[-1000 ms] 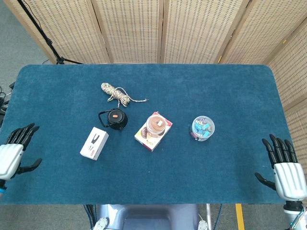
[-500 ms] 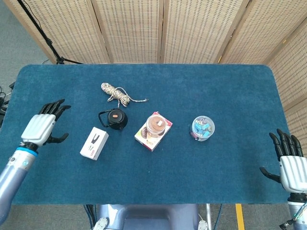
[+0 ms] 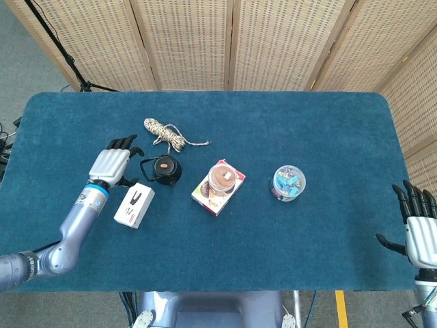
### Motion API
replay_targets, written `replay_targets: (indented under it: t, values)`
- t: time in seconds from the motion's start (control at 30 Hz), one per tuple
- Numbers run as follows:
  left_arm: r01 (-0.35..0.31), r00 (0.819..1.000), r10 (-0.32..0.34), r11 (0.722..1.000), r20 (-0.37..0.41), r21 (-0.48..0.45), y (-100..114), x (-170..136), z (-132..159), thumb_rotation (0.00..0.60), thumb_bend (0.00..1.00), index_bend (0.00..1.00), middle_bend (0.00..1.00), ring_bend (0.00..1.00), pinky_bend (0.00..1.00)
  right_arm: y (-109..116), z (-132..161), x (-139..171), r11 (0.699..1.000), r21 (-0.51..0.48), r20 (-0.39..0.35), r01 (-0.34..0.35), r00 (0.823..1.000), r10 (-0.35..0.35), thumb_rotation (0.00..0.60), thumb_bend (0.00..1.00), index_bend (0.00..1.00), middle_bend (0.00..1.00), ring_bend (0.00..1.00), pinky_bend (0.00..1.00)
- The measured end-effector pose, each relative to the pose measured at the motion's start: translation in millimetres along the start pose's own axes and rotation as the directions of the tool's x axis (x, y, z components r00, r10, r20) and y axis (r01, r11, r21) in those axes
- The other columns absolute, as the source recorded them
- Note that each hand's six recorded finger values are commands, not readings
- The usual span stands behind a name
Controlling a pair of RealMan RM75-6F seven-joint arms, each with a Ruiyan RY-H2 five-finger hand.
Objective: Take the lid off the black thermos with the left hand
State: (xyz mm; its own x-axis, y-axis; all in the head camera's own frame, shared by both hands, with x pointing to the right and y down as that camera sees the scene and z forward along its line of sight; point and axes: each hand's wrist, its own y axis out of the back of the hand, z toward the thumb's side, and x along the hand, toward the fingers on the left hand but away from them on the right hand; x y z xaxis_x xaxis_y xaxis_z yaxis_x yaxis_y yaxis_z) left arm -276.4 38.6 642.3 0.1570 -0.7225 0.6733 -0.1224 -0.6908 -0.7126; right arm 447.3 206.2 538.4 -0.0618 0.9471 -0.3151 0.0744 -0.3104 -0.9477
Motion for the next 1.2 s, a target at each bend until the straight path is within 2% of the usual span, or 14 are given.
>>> replay_targets:
  t: [0.37,0.67,1.2]
  values:
    - [0.033,0.998,-0.033,0.999,-0.047,-0.007,-15,33,22,0.600,0.33,0.41,0.00,0.00,0.00,-1,-1,1,1.000,0.002,0.005,-0.007,1.000,0.007,0.600,0.00,0.00,0.00,0.00,0.00]
    - [0.050,0.997,-0.051,0.999,-0.066,-0.011,-28,53,34,0.600,0.34,0.41,0.00,0.00,0.00,0,-5,1,1.000,-0.001,0.014,-0.003,1.000,0.003,0.600,0.00,0.00,0.00,0.00,0.00]
    - [0.047,0.996,-0.047,0.999,-0.079,-0.003,-40,68,45,0.600,0.36,0.48,0.00,0.00,0.00,-1,-7,0,1.000,-0.002,0.023,-0.014,1.000,0.014,0.600,0.00,0.00,0.00,0.00,0.00]
